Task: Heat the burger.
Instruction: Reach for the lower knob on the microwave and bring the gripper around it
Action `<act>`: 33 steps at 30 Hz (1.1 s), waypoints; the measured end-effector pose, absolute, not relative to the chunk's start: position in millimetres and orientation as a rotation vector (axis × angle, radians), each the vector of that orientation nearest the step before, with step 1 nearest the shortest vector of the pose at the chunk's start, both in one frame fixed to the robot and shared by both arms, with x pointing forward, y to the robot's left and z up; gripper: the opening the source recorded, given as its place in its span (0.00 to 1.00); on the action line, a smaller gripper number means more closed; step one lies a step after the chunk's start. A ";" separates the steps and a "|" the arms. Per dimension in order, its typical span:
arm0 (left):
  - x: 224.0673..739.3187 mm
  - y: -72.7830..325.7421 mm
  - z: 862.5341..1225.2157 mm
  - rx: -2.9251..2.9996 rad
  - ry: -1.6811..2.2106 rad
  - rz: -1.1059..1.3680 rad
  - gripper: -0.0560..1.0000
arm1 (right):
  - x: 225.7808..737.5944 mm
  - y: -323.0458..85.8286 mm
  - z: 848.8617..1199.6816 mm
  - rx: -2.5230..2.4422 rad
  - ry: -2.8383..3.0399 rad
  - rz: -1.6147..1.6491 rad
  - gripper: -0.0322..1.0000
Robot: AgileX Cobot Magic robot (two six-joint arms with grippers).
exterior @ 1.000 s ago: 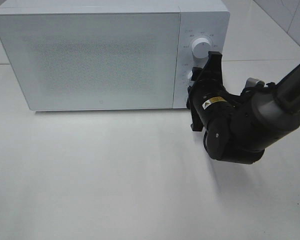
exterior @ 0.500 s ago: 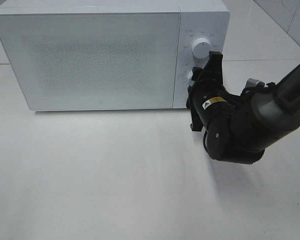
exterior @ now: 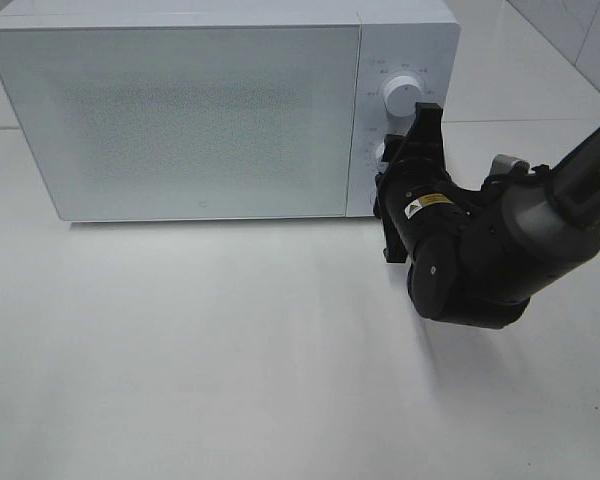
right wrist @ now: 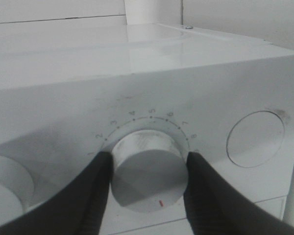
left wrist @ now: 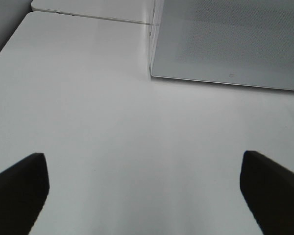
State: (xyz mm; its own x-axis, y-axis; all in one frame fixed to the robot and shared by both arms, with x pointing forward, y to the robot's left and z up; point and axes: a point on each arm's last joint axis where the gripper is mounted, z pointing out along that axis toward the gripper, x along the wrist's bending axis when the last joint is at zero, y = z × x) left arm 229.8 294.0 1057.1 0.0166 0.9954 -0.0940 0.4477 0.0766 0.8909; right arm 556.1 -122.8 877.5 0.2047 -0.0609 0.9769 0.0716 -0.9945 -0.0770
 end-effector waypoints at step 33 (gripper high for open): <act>229.8 294.0 1057.1 1.486 1.549 0.859 0.98 | 553.7 -113.4 877.2 -2.396 -0.258 -1.940 0.69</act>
